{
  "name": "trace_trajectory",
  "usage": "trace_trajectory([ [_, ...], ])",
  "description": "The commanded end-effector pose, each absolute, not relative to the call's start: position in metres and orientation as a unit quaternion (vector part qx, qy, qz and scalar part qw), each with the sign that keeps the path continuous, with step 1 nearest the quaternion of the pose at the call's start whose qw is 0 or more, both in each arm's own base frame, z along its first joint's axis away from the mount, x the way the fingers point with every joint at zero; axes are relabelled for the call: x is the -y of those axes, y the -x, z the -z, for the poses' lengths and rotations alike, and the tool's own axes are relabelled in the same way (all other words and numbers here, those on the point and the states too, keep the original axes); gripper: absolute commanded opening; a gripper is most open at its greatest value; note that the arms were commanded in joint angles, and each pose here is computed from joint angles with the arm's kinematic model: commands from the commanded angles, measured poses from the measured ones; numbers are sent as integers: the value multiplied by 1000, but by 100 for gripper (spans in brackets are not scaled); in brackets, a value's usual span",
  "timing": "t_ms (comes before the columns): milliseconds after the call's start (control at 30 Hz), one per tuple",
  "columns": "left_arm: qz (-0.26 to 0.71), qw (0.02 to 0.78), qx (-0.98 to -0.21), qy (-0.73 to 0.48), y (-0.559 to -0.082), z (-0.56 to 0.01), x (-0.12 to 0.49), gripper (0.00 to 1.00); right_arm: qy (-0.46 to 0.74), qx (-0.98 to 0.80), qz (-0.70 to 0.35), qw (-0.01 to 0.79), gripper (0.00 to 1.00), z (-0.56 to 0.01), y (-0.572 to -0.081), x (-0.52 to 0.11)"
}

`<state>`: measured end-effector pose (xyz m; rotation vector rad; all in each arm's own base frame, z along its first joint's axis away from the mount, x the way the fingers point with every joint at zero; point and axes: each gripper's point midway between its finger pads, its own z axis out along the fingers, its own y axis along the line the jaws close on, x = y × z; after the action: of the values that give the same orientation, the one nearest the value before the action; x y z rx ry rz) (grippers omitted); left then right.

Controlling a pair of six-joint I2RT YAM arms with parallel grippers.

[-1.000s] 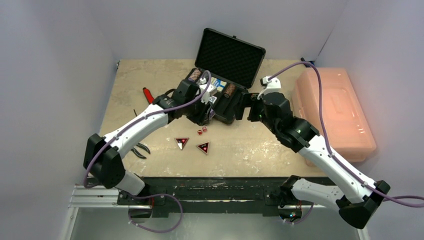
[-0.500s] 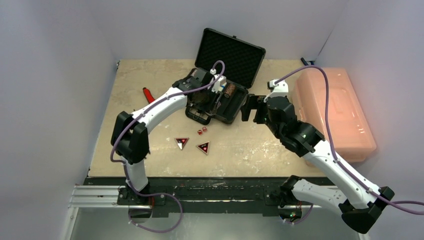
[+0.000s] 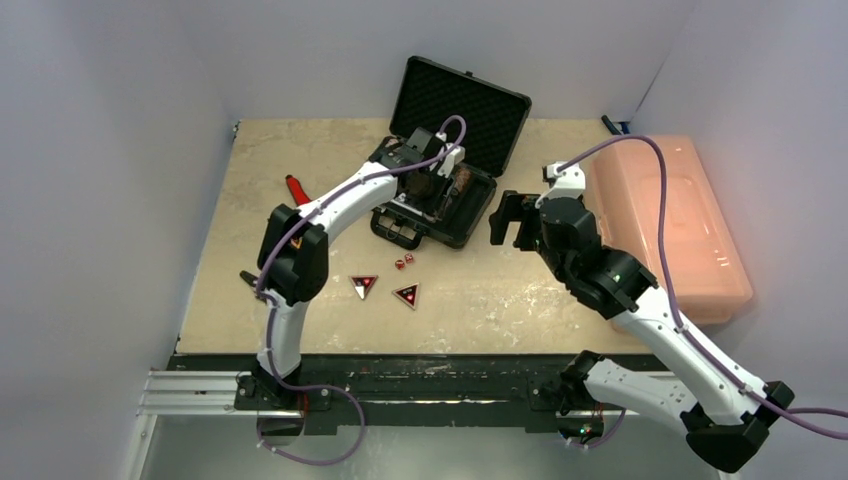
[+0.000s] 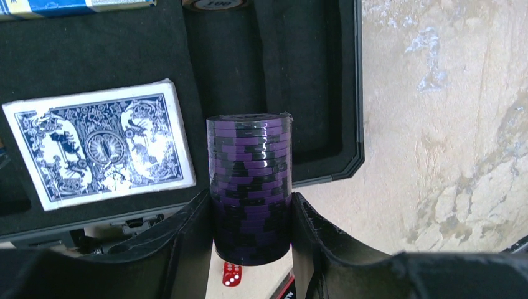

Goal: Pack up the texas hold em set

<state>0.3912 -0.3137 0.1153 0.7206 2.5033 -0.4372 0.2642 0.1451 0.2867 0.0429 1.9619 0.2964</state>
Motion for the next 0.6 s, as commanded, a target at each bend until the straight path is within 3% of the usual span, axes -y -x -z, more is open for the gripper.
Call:
trace_trajectory([
  [0, 175, 294, -904, -258, -418, -142, 326, 0, -29, -823, -113, 555, 99, -290, -262, -136],
  [567, 174, 287, -912, -237, -443, -114, 339, 0, -31, -825, -105, 554, 99, -286, -262, -133],
])
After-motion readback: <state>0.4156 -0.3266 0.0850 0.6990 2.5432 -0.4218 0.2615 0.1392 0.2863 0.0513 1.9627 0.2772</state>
